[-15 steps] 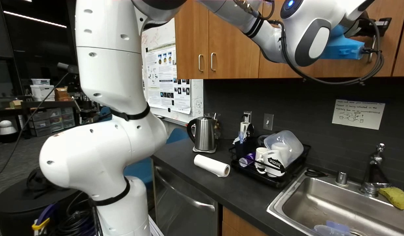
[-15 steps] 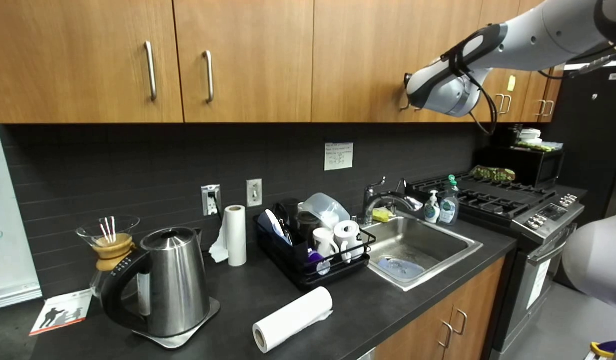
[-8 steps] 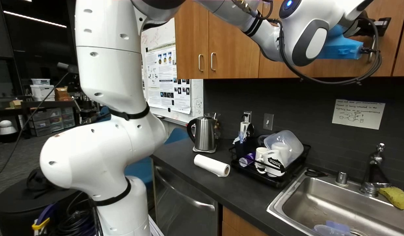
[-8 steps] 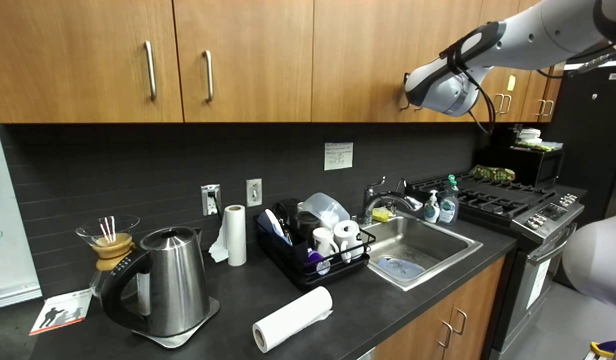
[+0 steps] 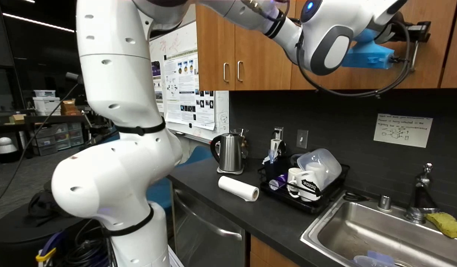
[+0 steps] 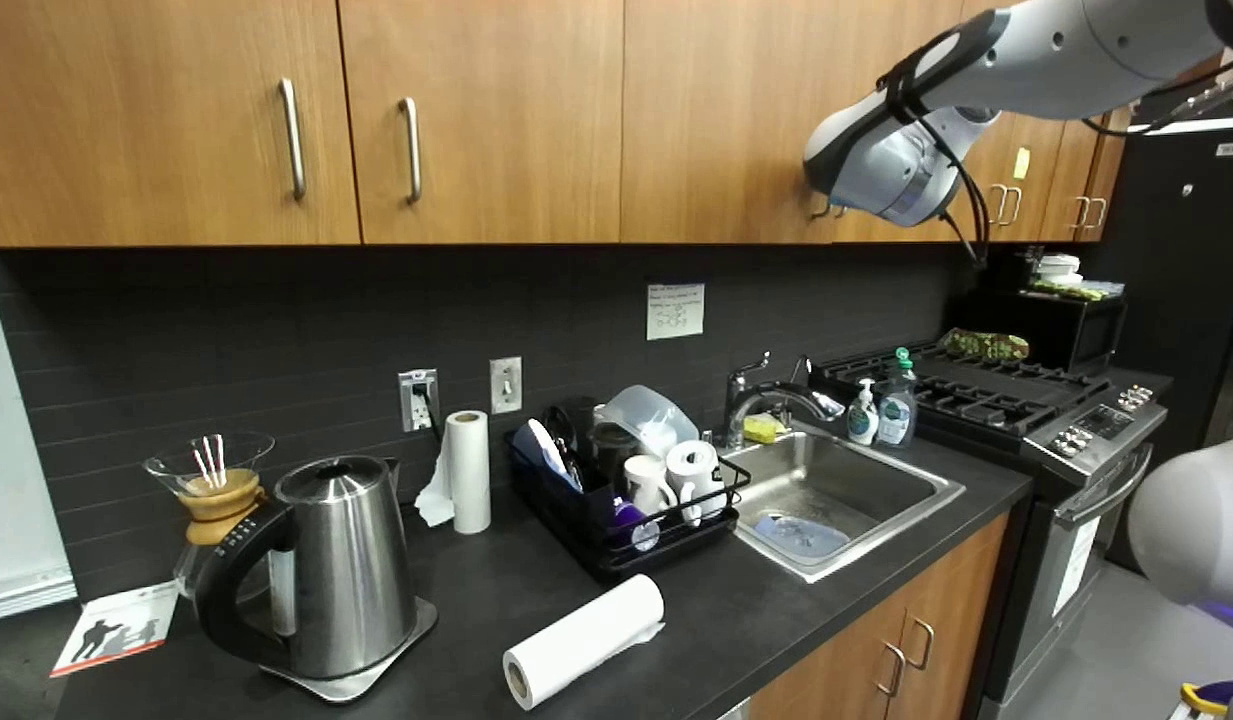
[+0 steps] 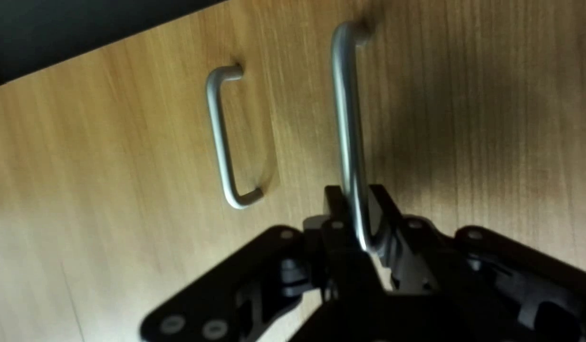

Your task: Open the third cabinet door from the left

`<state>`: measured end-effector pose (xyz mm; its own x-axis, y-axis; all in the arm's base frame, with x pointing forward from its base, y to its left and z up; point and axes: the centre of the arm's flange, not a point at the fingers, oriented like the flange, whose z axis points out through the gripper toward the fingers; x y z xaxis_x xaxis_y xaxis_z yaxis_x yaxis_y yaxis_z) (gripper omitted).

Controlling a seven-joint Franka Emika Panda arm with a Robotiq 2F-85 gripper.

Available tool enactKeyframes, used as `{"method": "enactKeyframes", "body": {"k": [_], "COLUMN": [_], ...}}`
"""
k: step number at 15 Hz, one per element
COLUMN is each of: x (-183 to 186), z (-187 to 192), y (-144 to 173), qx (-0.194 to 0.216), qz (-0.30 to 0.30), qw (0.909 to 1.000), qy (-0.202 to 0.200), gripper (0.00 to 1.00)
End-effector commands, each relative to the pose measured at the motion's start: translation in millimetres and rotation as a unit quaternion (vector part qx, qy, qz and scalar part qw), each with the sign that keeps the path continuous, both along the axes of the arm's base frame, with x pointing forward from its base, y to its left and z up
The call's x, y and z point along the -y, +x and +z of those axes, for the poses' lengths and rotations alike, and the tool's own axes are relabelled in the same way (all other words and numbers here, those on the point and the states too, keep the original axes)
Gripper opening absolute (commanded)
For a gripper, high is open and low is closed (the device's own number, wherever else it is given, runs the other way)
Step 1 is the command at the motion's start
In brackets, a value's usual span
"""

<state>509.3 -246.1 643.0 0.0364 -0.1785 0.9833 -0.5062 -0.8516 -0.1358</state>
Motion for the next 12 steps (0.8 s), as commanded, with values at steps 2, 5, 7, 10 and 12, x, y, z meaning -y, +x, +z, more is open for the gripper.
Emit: {"method": "enactKeyframes", "body": {"k": [2, 5, 7, 10, 12], "x": [-77, -98, -114, -138, -156], "z": [-2, -5, -4, -9, -15], "y": [-59, -85, -102, -128, -148], "qx": [0.008, 0.012, 0.018, 0.027, 0.034], "qz": [-0.069, -0.096, -0.115, -0.140, -0.156], "qw": [0.9973, 0.9952, 0.9931, 0.9897, 0.9869], "qy": [-0.021, -0.016, -0.018, -0.019, -0.020], "gripper": [0.04, 0.04, 0.04, 0.04, 0.04]}}
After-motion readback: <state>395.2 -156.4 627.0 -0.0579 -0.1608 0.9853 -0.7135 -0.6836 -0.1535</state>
